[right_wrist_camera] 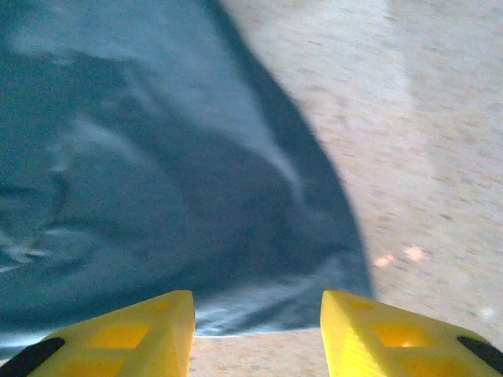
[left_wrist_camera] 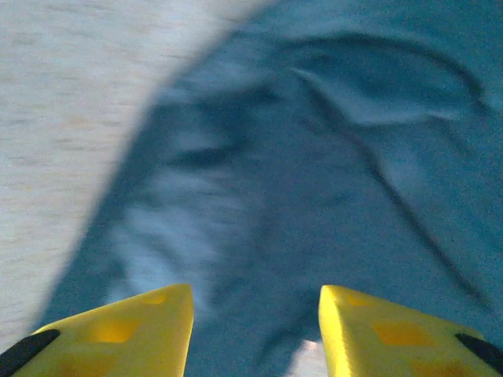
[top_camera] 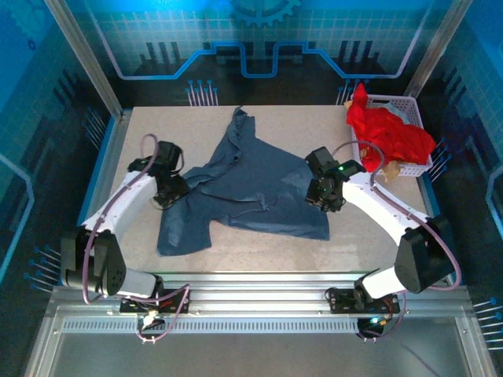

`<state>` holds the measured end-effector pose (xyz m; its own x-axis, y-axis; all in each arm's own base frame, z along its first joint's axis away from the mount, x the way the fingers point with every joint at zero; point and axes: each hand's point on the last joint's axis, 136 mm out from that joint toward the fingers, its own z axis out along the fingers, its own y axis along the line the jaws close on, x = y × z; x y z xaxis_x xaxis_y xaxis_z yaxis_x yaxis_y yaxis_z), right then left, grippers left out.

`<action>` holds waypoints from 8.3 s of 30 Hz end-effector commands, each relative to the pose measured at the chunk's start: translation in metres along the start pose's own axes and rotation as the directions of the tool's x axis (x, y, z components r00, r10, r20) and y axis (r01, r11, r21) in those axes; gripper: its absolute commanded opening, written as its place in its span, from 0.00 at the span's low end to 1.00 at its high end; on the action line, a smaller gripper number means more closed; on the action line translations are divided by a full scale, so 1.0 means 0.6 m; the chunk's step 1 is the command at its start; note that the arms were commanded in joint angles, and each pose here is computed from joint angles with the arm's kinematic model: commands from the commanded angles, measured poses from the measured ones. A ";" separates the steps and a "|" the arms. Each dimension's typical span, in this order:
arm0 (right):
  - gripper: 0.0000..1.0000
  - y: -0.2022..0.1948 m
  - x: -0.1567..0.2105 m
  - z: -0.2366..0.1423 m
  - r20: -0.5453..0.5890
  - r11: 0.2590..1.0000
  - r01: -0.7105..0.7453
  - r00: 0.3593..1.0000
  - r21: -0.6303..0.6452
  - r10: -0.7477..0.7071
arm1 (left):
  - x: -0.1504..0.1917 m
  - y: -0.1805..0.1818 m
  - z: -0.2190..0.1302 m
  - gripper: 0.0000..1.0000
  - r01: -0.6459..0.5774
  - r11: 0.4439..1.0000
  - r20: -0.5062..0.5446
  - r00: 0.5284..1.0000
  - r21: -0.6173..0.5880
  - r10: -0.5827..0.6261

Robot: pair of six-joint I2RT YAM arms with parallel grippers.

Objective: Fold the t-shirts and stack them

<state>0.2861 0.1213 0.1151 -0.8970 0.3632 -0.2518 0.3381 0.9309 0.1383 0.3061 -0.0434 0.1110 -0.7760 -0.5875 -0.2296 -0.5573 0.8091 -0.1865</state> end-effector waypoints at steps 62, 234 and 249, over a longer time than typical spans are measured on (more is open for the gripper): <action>0.66 -0.082 -0.102 0.086 -0.020 0.990 -0.137 0.990 0.015 0.138 | 0.062 0.040 0.107 0.00 0.183 0.977 -0.203 0.958 -0.111 -0.203; 0.00 -0.202 0.109 0.097 -0.227 0.963 -0.186 0.947 0.198 0.229 | 0.269 0.172 -0.002 0.00 0.388 0.918 -0.149 0.906 -0.078 -0.396; 0.00 -0.157 0.031 0.055 -0.192 0.960 -0.249 0.944 0.128 0.270 | 0.038 0.016 -0.088 0.00 0.241 0.960 0.078 0.964 0.146 -0.254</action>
<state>0.2486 0.0428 0.0659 -0.8283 0.5569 -0.0610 0.5512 0.8296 0.0890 0.2408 -0.0535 0.1394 -0.5614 -0.8046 -0.1937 -0.7312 0.5918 -0.3393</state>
